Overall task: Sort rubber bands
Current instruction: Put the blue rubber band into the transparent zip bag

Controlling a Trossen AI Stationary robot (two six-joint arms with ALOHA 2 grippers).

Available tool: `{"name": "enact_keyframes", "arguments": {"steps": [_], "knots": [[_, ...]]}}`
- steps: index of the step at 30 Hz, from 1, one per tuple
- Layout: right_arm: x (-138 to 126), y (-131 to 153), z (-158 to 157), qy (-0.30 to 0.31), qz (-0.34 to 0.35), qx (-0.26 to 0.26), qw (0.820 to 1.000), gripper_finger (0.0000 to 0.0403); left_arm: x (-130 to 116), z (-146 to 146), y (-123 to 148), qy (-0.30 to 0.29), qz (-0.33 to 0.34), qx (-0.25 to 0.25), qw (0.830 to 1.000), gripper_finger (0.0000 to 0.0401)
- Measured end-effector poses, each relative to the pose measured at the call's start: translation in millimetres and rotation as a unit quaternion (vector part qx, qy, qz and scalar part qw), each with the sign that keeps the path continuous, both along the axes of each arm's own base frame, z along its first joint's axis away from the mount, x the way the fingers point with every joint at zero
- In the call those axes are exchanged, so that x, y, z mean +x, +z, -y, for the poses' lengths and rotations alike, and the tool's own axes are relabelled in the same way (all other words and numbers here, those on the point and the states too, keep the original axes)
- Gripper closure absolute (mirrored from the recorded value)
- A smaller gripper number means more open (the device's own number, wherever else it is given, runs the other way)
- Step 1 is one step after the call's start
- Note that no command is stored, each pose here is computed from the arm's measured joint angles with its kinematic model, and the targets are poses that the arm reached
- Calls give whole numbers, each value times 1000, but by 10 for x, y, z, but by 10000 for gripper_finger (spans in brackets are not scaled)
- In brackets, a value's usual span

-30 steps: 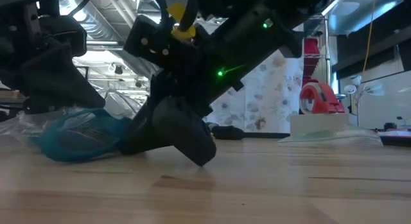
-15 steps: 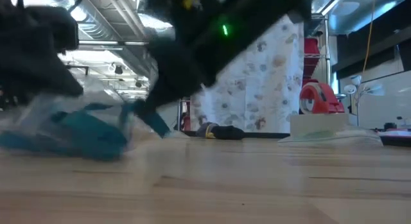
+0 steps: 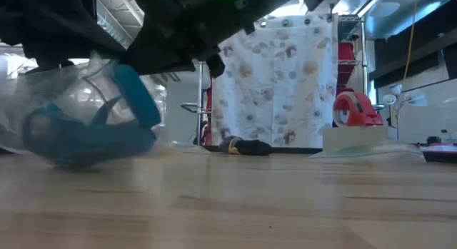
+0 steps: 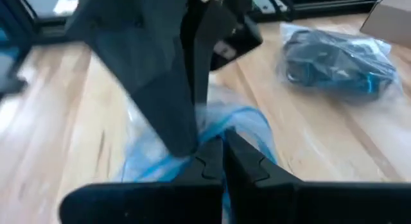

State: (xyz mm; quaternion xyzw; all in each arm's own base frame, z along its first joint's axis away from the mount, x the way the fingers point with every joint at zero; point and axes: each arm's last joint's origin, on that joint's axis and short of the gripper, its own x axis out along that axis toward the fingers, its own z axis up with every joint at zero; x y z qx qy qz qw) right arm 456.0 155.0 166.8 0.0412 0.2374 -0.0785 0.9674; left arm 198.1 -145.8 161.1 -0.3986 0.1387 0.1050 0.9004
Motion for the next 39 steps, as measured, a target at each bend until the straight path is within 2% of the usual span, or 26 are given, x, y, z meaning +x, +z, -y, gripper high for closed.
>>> {"name": "enact_keyframes", "arguments": {"steps": [5, 8, 11, 14, 18, 22, 25, 28, 34, 39], "knots": [[71, -123, 36, -5, 13, 29, 999, 402, 50, 29, 120, -24, 47, 5, 999, 401], [94, -177, 86, -23, 14, 40, 999, 402, 54, 43, 125, -42, 46, 5, 998, 401], [157, -51, 136, -47, 70, 51, 995, 402, 41, 46, 92, -44, 33, 3, 998, 401], [207, 47, 155, -45, 98, 60, 992, 402, 32, 38, 62, -43, 19, 12, 999, 401], [218, 17, 165, -37, 89, 78, 992, 402, 29, 38, 54, -45, 15, 10, 999, 401], [231, -137, 182, -63, 71, 134, 986, 399, 34, 43, 75, -50, 25, 14, 998, 401], [223, -203, 234, -75, 42, 168, 982, 374, 32, 42, 87, -52, 28, 18, 998, 401], [218, -198, 251, -77, 35, 174, 981, 330, 20, 48, 67, -59, 17, 22, 998, 401], [229, -9, 223, -1, 24, 118, 993, 244, -1, 51, 28, -61, -1, 23, 998, 401], [188, -56, 220, 44, -57, 61, 996, 214, -12, 60, 25, -61, -2, 23, 998, 401]]}}
